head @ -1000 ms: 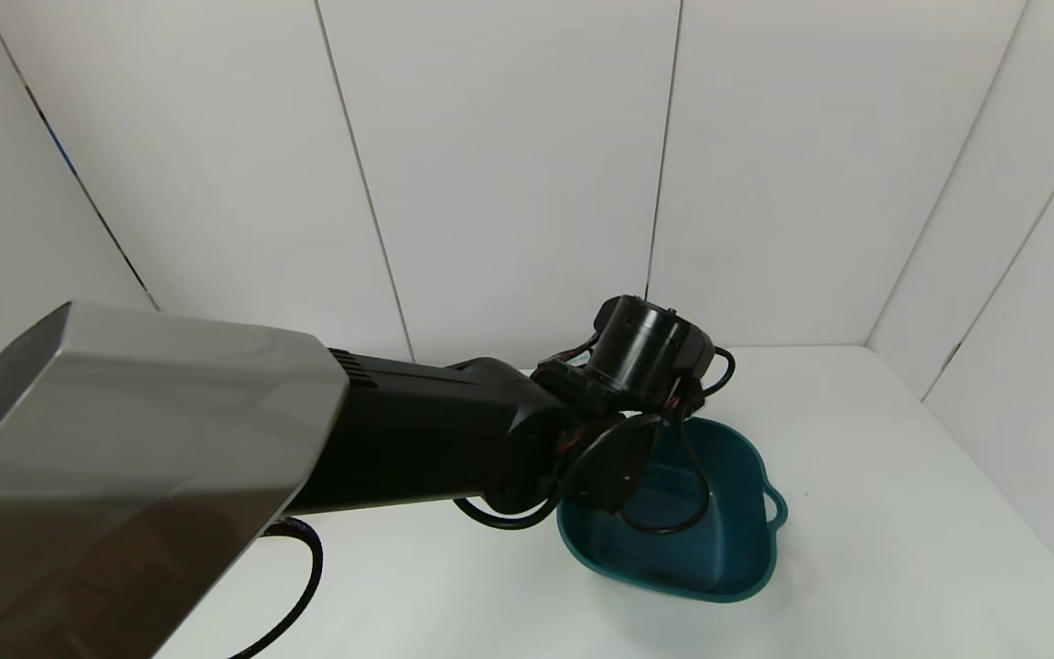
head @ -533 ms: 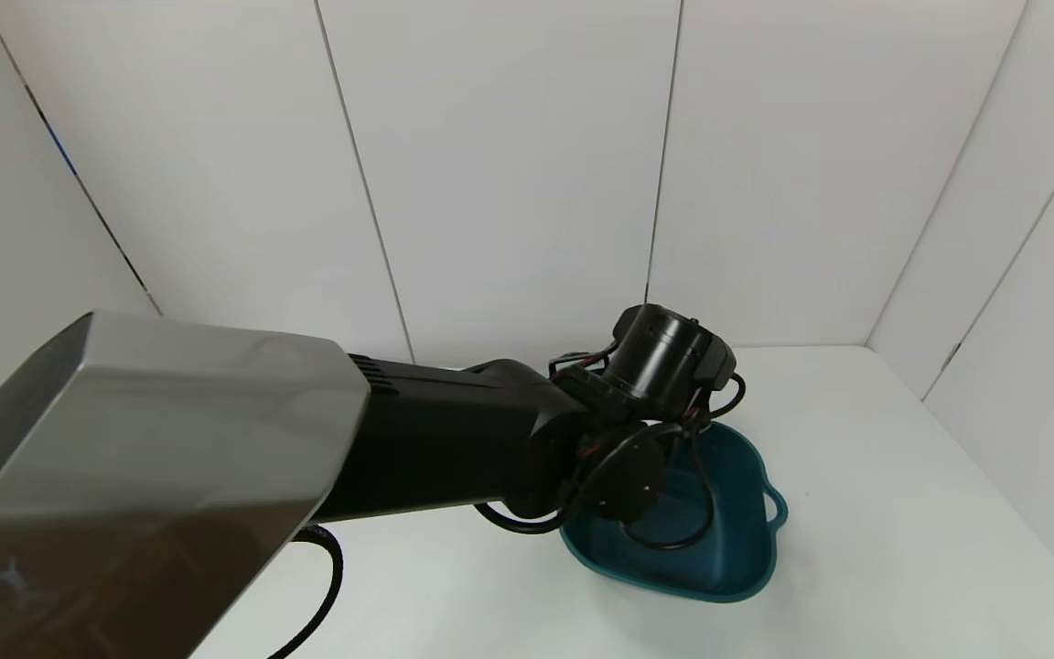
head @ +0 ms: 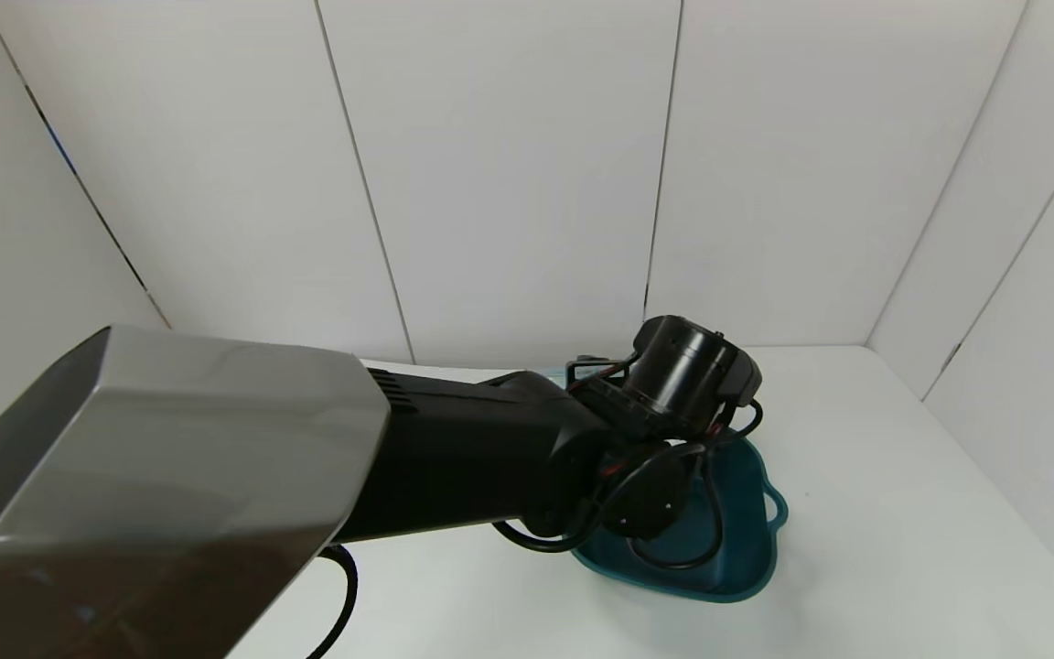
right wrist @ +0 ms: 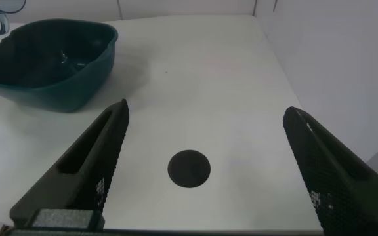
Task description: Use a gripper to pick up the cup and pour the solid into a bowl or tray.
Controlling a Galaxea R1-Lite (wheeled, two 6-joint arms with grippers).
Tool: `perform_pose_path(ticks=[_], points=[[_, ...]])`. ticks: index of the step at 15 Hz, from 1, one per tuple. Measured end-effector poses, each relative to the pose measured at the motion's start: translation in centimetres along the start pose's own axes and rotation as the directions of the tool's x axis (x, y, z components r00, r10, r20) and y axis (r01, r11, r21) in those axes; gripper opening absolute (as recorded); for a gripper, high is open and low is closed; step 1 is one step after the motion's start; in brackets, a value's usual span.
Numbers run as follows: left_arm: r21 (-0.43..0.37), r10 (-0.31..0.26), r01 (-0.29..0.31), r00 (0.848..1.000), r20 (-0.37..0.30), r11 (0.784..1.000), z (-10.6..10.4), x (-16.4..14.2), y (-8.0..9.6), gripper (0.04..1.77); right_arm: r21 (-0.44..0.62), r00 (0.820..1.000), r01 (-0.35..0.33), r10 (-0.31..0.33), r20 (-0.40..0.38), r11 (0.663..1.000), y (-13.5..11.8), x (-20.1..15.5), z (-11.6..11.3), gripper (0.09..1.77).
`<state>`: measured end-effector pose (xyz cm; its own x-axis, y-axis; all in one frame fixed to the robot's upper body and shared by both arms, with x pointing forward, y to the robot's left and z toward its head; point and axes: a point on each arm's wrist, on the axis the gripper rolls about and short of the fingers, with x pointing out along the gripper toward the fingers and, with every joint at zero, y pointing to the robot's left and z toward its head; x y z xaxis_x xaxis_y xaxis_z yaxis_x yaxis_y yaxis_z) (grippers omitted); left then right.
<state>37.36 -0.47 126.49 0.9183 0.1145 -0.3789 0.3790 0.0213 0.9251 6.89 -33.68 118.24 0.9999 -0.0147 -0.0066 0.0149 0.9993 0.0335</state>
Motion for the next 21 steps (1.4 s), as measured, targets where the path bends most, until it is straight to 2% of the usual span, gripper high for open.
perform_pose_path(ticks=[5, 10, 21], points=[[0.081, 0.024, -0.022, 0.999, -0.021, 0.996, 0.6, -0.5, -0.4, 1.33, 0.0, 1.0, 0.0, 0.0, 0.0, 1.0, 0.0, 0.0, 0.0, 1.71], [0.126, 0.04, -0.036, 0.999, -0.03, 0.991, 1.5, -0.7, -0.9, 1.33, 0.0, 1.0, 0.0, 0.0, 0.0, 1.0, 0.0, 0.0, 0.0, 1.71], [0.297, 0.074, -0.051, 0.995, -0.069, 0.953, 2.2, -0.7, -1.2, 1.33, 0.0, 1.0, 0.0, 0.0, 0.0, 1.0, 0.0, 0.0, 0.0, 1.71]])
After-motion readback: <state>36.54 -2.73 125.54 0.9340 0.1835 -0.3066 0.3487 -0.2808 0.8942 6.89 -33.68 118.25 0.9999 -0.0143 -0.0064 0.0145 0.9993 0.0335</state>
